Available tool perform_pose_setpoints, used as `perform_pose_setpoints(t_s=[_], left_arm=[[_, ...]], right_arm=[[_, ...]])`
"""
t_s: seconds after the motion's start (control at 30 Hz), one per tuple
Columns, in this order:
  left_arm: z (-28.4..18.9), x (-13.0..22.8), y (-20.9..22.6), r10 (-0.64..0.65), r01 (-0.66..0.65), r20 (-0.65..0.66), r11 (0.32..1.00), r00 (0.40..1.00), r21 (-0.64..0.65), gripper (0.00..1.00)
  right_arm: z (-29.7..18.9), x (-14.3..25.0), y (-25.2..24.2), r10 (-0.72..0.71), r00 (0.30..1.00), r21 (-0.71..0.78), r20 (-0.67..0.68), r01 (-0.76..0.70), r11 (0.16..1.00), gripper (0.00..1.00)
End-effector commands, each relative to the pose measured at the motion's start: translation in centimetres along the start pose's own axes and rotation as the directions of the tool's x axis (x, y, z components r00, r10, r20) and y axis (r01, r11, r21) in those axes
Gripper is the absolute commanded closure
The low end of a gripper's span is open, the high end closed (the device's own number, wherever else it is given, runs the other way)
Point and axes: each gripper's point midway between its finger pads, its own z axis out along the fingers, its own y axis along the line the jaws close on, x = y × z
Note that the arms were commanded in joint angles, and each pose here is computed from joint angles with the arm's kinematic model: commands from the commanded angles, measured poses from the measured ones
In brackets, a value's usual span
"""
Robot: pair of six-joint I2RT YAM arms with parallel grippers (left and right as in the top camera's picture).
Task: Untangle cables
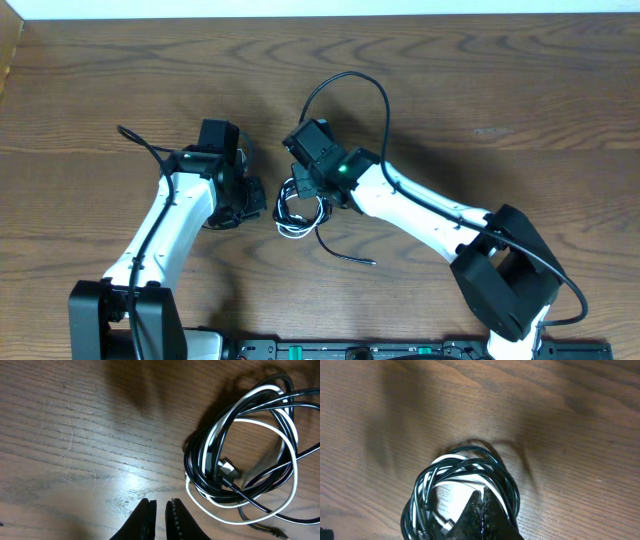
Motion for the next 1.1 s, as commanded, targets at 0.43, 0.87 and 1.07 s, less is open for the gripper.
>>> perform_pose_setpoints(t_s=[0.43, 0.87, 1.07], left_arm=[[0.4, 0.2, 0.9, 0.011, -0.011, -0.002, 0.999, 1.0, -0.049, 0.85], [0.8, 0.0, 2.7, -0.072, 0.074, 0.021, 0.987, 0.997, -0.143, 0.83], [1.0, 0.0, 2.8, -0.073, 0.075, 0.017, 0.986, 0.997, -0.149, 0.83]], right_arm=[[4.1, 4.0, 2.5, -0.046, 0.995, -0.036, -0.086, 0.043, 0.998, 0.6], [4.9, 4.8, 2.6, -0.052, 0.993, -0.04, -0.11, 0.048, 0.998, 0.84], [1.3, 1.9, 3.7, -0.047, 0.998, -0.126, -0.049, 0.041, 0.991, 0.86]])
